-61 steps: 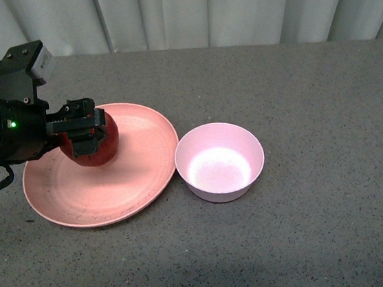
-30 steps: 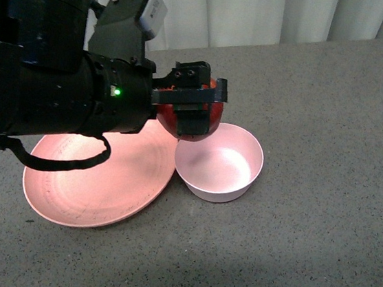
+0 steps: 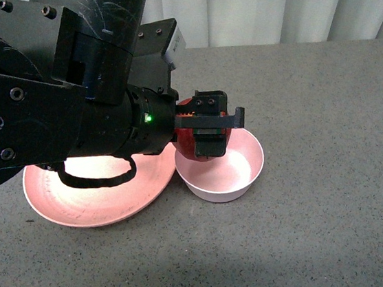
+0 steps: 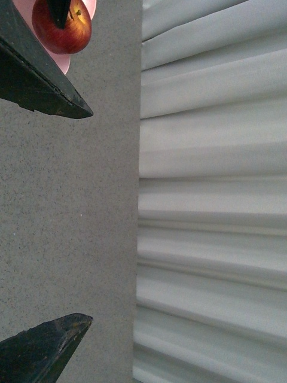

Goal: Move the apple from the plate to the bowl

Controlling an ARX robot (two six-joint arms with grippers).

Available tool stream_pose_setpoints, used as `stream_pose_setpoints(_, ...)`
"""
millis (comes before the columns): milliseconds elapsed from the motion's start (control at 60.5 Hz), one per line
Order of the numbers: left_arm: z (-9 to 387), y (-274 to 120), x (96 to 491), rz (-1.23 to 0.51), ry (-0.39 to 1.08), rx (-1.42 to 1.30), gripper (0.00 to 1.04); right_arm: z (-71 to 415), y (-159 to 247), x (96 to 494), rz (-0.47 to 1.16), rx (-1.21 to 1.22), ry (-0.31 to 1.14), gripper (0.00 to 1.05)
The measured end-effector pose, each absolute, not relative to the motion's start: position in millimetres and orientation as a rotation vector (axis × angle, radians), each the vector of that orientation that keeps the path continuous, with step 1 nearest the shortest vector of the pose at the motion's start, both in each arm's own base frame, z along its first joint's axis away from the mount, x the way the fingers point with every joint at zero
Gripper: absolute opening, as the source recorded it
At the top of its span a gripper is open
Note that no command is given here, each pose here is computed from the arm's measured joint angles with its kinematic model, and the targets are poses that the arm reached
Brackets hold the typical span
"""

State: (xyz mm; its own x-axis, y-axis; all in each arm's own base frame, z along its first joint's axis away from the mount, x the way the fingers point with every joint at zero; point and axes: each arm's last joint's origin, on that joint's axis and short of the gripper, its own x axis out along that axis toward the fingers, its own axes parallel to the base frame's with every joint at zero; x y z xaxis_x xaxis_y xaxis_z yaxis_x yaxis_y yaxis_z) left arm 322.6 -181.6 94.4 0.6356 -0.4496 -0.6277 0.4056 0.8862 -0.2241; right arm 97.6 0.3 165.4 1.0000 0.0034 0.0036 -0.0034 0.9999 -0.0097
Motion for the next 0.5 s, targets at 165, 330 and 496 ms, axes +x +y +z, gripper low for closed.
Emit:
stream_pose_setpoints(165,87,-187,320,-0.489,0.753,-0.053,0.65,165,0,98,0.004,-0.01,-0.004,0.95)
stream_pose_setpoints(330,81,-188,320,-0.479,0.763,-0.046,0.65,165,0,98,0.004,-0.01,-0.004,0.95)
stream_pose_setpoints(496,79,-189,319,-0.475,0.767,-0.045,0.65,165,0,98,0.004,-0.01,-0.004,0.95)
